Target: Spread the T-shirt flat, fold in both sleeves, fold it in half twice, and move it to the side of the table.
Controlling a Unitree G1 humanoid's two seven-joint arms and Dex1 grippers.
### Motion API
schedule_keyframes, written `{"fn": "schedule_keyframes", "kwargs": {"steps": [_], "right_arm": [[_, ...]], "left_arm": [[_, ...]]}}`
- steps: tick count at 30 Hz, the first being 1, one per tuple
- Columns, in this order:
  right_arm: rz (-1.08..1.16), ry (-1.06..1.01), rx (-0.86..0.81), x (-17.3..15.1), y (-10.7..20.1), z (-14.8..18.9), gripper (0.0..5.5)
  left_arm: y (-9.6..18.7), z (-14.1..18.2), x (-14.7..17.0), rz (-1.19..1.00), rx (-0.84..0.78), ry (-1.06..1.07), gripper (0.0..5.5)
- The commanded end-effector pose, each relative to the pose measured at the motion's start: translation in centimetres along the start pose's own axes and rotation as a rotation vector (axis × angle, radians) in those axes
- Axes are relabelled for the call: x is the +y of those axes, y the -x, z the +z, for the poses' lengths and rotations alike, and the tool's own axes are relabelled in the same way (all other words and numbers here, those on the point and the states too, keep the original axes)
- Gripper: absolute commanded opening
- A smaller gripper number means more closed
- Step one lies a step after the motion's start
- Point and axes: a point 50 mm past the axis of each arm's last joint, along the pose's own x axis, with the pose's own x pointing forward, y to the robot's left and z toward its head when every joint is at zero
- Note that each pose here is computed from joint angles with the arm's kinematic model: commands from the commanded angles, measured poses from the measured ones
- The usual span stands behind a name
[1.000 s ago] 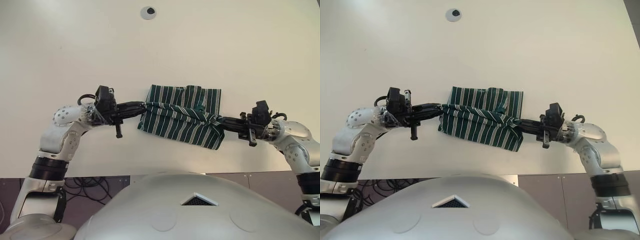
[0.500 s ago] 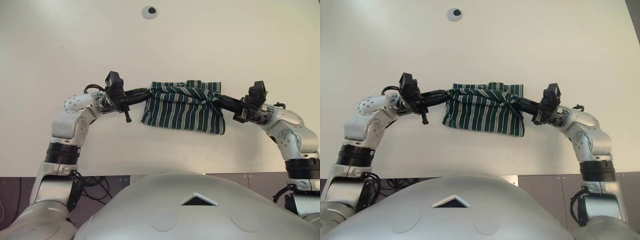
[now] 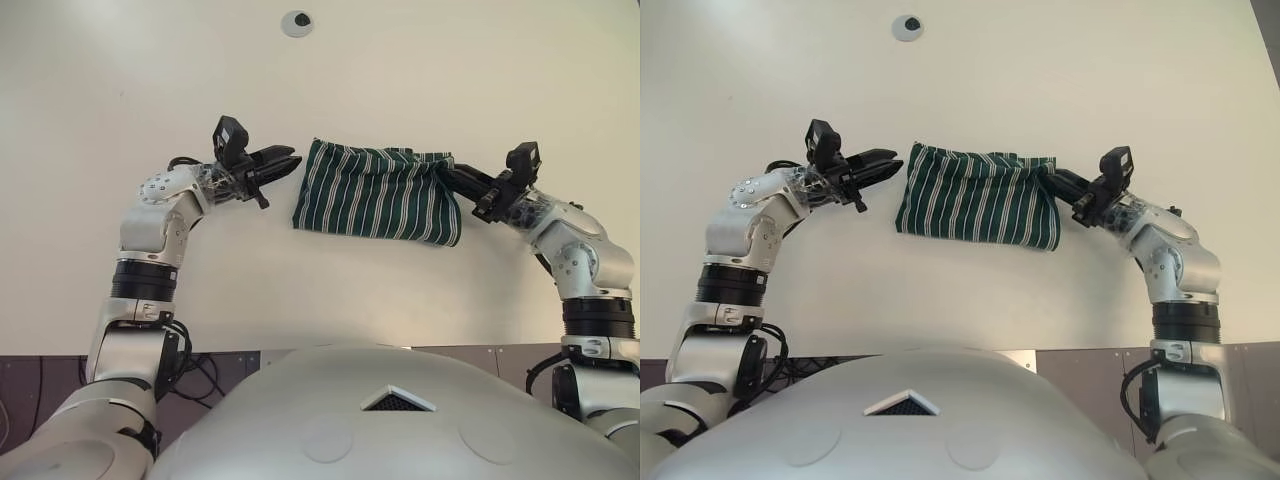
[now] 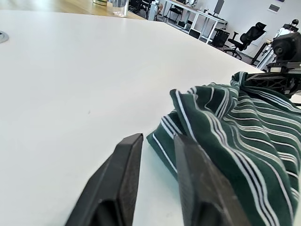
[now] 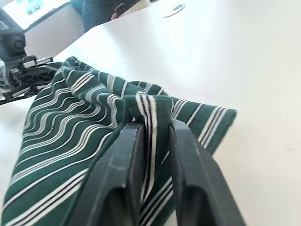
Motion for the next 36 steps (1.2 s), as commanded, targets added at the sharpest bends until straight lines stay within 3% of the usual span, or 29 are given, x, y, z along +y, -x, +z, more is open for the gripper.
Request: {"fn": "schedule_keyframes", "kwargs": {"steps": [1, 6, 8, 11, 14, 18, 20, 23, 28, 32, 36], "right_arm": [[-0.063, -0.066, -0.052, -1.0, -0.2, 0.5, 1.63], [-0.124, -0.127, -0.139, -2.0, 0.5, 1.4, 2.60], [-0.190, -0.085, -0.158, -2.7, 0.8, 1.7, 2.94], [-0.314, 0.062, -0.205, -3.5, 1.4, 2.2, 2.99], [-0.295, 0.270, -0.298, -1.8, 0.7, 2.9, 2.99], [-0.335, 0.531, -0.138, -1.4, 0.3, 1.0, 2.99], [-0.268, 0.602, -0.202, -0.1, 0.1, 1.5, 2.99], [-0.035, 0.691, -0.337, 3.8, -1.5, 2.0, 2.99], [0.200, 0.826, -0.296, 7.5, -5.5, -0.3, 2.99], [0.233, 0.860, -0.206, 8.3, -9.0, -1.7, 2.99], [0.171, 0.883, -0.152, 7.5, -10.6, -1.9, 2.99]], "left_arm": [[0.1, 0.2, 1.5, 0.105, 0.015, 0.064, 1.81], [0.3, 0.2, 3.1, 0.241, -0.035, 0.110, 2.64], [0.5, 0.8, 3.4, 0.282, -0.106, 0.089, 2.69], [0.9, 0.8, 3.3, 0.357, -0.196, 0.039, 2.69], [1.0, 0.4, 2.8, 0.431, -0.317, -0.007, 2.69], [0.2, 0.1, 1.6, 0.465, -0.469, 0.021, 2.69], [0.3, 0.5, 1.3, 0.490, -0.576, 0.038, 2.69], [0.9, 0.0, 1.2, 0.534, -0.741, 0.111, 2.69], [0.5, -1.8, 1.4, 0.574, -0.772, 0.146, 2.69], [0.1, -1.9, 1.6, 0.577, -0.774, 0.144, 2.69], [-0.2, -2.2, 1.6, 0.576, -0.764, 0.150, 2.69]]}}
